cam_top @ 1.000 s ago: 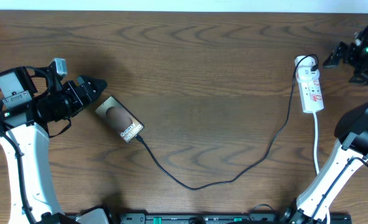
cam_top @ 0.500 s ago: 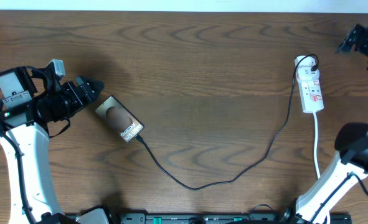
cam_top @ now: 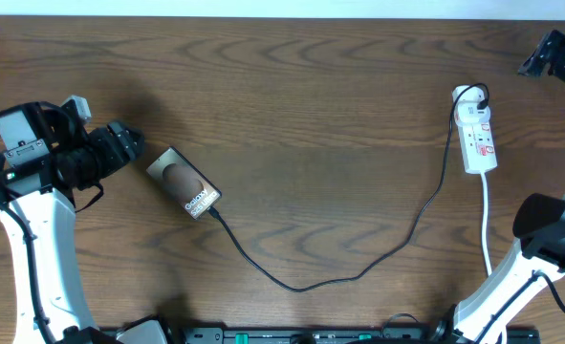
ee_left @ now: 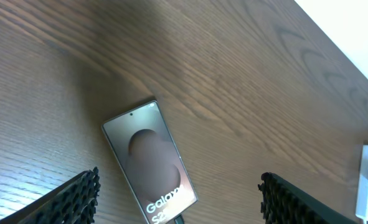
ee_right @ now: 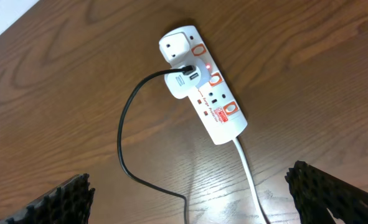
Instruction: Plug charger to phone and switch on socket
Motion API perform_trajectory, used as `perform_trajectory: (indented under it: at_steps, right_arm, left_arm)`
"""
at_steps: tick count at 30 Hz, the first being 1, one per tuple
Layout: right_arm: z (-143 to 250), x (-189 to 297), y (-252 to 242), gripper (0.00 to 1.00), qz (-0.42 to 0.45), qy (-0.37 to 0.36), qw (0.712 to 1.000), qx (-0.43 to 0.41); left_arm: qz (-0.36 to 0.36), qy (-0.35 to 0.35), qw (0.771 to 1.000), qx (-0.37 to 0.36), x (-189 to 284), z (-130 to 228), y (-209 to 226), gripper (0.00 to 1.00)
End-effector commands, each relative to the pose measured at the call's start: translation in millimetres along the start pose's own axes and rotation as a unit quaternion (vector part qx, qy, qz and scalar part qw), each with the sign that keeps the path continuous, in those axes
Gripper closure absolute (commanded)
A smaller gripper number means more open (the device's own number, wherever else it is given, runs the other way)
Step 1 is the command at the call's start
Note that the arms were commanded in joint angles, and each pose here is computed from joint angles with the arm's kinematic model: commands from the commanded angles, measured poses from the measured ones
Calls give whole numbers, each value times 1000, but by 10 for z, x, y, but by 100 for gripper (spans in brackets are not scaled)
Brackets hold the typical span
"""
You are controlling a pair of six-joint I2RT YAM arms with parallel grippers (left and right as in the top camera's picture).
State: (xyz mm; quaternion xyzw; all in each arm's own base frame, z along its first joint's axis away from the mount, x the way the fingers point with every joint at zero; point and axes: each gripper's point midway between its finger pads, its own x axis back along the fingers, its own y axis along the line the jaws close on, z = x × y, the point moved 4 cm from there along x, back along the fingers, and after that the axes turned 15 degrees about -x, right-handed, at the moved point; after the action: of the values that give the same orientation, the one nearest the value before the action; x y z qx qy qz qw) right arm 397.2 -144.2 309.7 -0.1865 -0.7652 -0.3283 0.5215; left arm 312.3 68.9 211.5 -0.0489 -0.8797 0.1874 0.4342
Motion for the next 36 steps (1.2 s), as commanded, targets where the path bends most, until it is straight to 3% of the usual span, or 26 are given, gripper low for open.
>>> perform_trajectory:
  at_steps: [1,22,27,31,36]
  right_arm:
    - [-2,10,9,1,-1,-2,1000,-4]
    - [-2,10,9,1,-1,-2,1000,-4]
    - [-2,10,9,1,-1,-2,1000,-4]
    - [-2,10,9,1,-1,-2,1000,-4]
    - [-2,10,9,1,-1,-2,1000,-4]
  left_arm:
    - [-13,0,1000,-6,6,3,27,19]
    - [-14,-1,1000,-8,81,30,-16,19]
    - [-63,31,998,5,253,258,15,19]
    - [-79,5,996,-29,309,344,-88,19]
    - [-89,-89,984,-124,231,460,-341,19]
